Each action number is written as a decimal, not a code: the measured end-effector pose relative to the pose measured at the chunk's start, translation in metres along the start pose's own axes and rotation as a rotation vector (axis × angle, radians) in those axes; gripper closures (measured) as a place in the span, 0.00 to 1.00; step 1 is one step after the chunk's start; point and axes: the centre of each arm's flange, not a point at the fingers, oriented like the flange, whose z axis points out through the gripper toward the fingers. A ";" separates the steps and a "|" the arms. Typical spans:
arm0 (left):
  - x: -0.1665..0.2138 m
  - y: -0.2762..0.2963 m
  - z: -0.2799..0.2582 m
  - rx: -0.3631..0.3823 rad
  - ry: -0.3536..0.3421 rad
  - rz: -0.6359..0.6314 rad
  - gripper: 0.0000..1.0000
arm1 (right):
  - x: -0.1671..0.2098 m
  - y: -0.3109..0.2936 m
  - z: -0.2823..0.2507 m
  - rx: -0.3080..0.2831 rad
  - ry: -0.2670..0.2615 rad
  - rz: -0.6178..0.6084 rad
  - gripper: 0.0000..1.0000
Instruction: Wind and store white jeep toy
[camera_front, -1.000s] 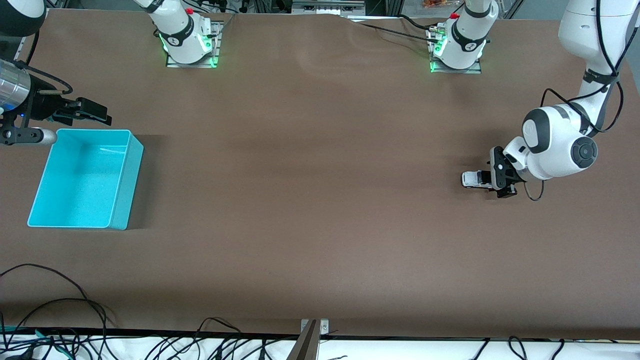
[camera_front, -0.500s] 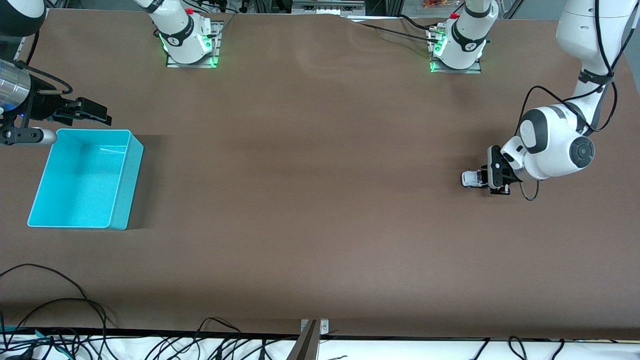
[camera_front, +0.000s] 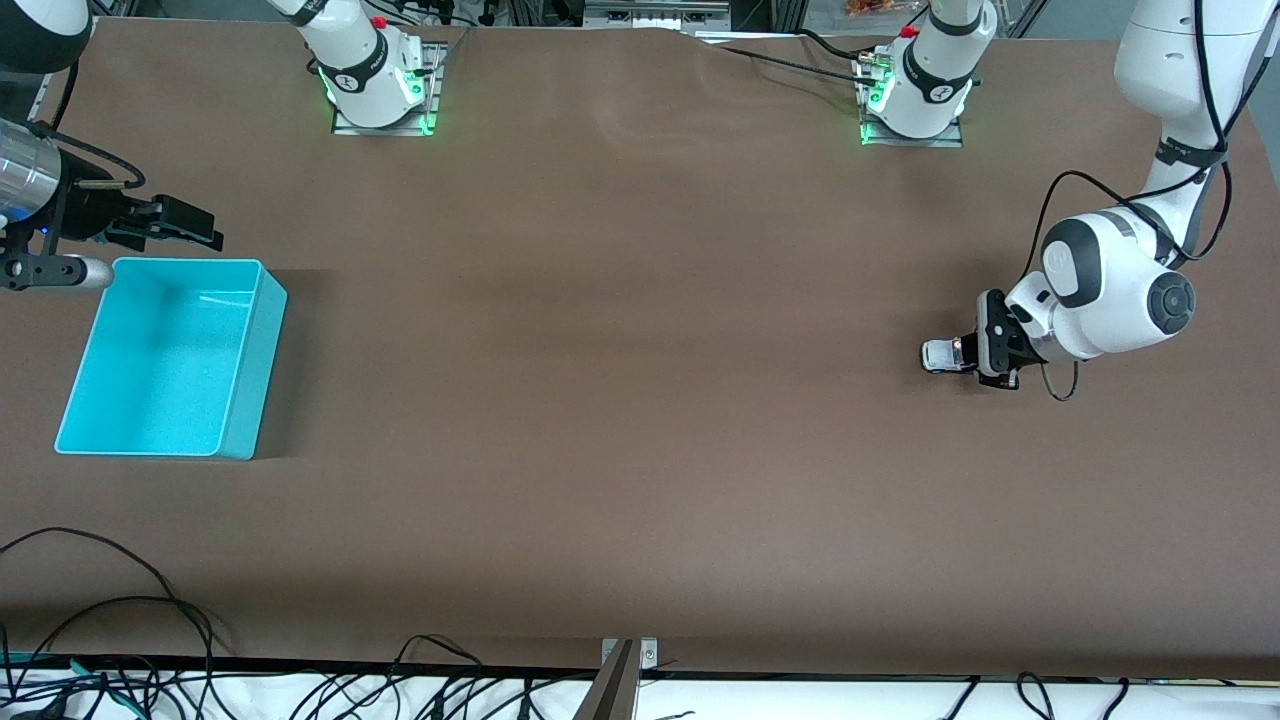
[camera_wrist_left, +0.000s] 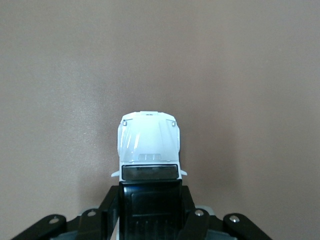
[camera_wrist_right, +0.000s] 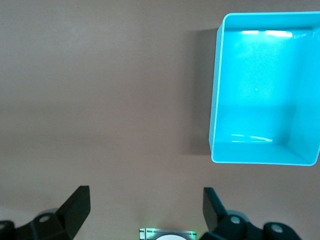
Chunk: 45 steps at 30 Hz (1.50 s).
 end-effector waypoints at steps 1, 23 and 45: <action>0.000 0.000 0.000 0.000 0.000 0.000 0.48 | 0.000 0.000 0.000 0.000 0.000 0.000 0.00; -0.074 0.007 -0.013 0.037 0.015 -0.033 0.48 | 0.000 0.000 0.000 0.000 0.000 0.000 0.00; -0.194 0.013 -0.035 0.048 0.036 -0.017 0.48 | 0.000 0.000 0.000 0.000 0.000 0.000 0.00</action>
